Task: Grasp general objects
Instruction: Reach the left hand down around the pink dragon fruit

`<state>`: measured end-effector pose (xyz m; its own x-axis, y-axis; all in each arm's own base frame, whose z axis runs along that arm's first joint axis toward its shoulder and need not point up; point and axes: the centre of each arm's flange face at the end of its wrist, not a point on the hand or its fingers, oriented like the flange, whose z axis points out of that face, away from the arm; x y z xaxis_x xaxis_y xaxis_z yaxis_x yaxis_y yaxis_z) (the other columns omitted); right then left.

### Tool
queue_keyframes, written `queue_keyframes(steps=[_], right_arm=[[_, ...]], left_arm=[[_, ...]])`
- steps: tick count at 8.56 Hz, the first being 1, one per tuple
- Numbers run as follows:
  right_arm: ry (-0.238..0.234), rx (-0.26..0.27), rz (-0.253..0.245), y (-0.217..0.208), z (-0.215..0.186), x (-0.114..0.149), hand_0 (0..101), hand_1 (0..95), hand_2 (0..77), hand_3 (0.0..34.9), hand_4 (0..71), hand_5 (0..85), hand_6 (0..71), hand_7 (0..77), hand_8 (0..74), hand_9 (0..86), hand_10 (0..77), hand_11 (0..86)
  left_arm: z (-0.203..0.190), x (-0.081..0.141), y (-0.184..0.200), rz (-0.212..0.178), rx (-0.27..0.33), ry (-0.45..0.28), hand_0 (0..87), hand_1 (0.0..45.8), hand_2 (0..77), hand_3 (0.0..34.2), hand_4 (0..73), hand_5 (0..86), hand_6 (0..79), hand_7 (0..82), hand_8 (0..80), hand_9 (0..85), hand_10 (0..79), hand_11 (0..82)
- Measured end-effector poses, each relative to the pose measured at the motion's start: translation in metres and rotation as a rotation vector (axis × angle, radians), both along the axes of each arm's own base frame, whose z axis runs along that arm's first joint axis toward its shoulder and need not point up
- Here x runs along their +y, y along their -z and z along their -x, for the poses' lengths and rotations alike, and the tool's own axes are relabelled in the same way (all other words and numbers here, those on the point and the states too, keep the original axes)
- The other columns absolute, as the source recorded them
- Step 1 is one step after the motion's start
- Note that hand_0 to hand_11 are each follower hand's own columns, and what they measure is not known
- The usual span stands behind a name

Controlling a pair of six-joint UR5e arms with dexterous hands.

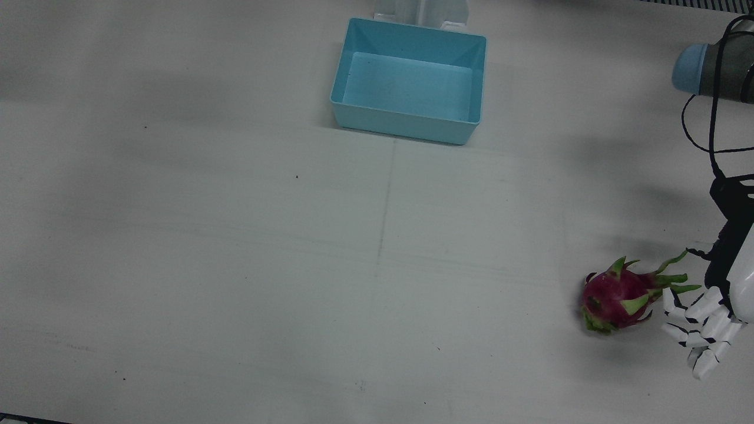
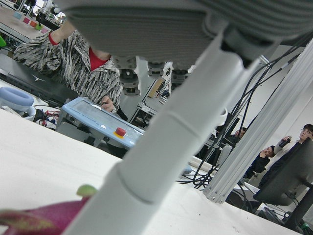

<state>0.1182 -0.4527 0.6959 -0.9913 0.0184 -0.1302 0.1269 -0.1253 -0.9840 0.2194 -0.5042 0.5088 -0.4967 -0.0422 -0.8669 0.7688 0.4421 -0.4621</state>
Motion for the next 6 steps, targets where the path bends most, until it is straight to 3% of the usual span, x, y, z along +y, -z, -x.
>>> queue_keyframes(steps=[3,6], right_arm=[[0.0,0.0,0.0,0.0,0.0,0.0,0,94.9,77.4,0.0,0.0,0.0,0.0,0.0,0.0,0.5,0.0,0.5],[0.0,0.0,0.001,-0.001,0.0,0.0,0,94.9,77.4,0.0,0.0,0.0,0.0,0.0,0.0,0.5,0.0,0.5]], left_arm=[[-0.034,-0.001,0.0,0.013,-0.04,-0.018,79.9,0.0,0.0,0.0,8.7,69.8,6.5,60.5,1.6,9.8,23.5,1.1],[-0.046,-0.008,0.0,0.036,-0.068,-0.025,79.9,0.0,0.0,0.0,8.7,69.8,1.1,45.3,1.1,8.2,24.0,0.5]])
